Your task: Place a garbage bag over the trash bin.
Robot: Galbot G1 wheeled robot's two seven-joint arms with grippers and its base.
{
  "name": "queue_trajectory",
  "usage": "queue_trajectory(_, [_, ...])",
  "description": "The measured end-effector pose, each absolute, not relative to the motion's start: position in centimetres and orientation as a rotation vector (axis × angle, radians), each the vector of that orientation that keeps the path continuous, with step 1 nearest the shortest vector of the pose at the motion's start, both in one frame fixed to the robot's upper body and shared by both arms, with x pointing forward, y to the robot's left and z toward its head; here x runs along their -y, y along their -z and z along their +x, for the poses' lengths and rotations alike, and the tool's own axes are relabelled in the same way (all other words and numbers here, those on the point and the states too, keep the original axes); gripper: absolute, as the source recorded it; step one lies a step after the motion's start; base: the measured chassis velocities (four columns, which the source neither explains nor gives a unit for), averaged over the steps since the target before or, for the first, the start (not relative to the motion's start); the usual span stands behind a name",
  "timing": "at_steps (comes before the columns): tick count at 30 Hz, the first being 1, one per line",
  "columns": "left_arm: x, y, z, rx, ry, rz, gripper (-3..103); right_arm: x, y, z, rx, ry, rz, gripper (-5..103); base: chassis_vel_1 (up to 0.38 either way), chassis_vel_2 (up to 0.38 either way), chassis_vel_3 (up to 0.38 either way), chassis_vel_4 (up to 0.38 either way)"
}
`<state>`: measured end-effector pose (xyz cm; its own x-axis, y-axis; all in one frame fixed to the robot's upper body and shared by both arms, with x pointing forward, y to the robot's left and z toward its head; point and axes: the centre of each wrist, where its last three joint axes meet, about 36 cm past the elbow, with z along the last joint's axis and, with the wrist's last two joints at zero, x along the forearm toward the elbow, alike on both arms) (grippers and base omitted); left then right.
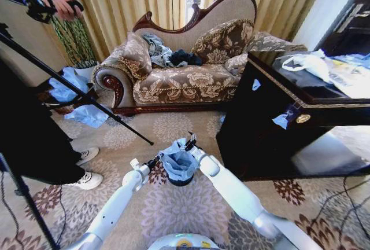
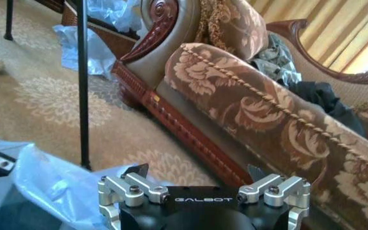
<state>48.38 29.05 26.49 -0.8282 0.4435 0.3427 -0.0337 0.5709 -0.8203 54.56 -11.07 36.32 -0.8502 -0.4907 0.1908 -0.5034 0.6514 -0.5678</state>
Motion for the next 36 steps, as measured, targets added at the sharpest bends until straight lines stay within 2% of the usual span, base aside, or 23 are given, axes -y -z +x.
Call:
queue_trajectory(9, [-29.3, -26.8, 48.8, 2.291, -1.209, -0.332, 0, 14.3, -37.7, 50.1, 2.797, -0.943, 0.882, 100, 0.000, 0.000, 0.000, 0.000])
queue_trajectory(23, [-29.7, -26.9, 48.9, 2.295, -1.203, -0.326, 0, 14.4, -35.0, 52.1, 2.761, -1.013, 0.895, 100, 0.000, 0.000, 0.000, 0.000])
queue_trajectory(36, [-29.8, -27.0, 49.2, 2.299, -1.207, -0.327, 0, 15.9, -35.7, 50.2, 2.745, -0.997, 0.929, 100, 0.000, 0.000, 0.000, 0.000])
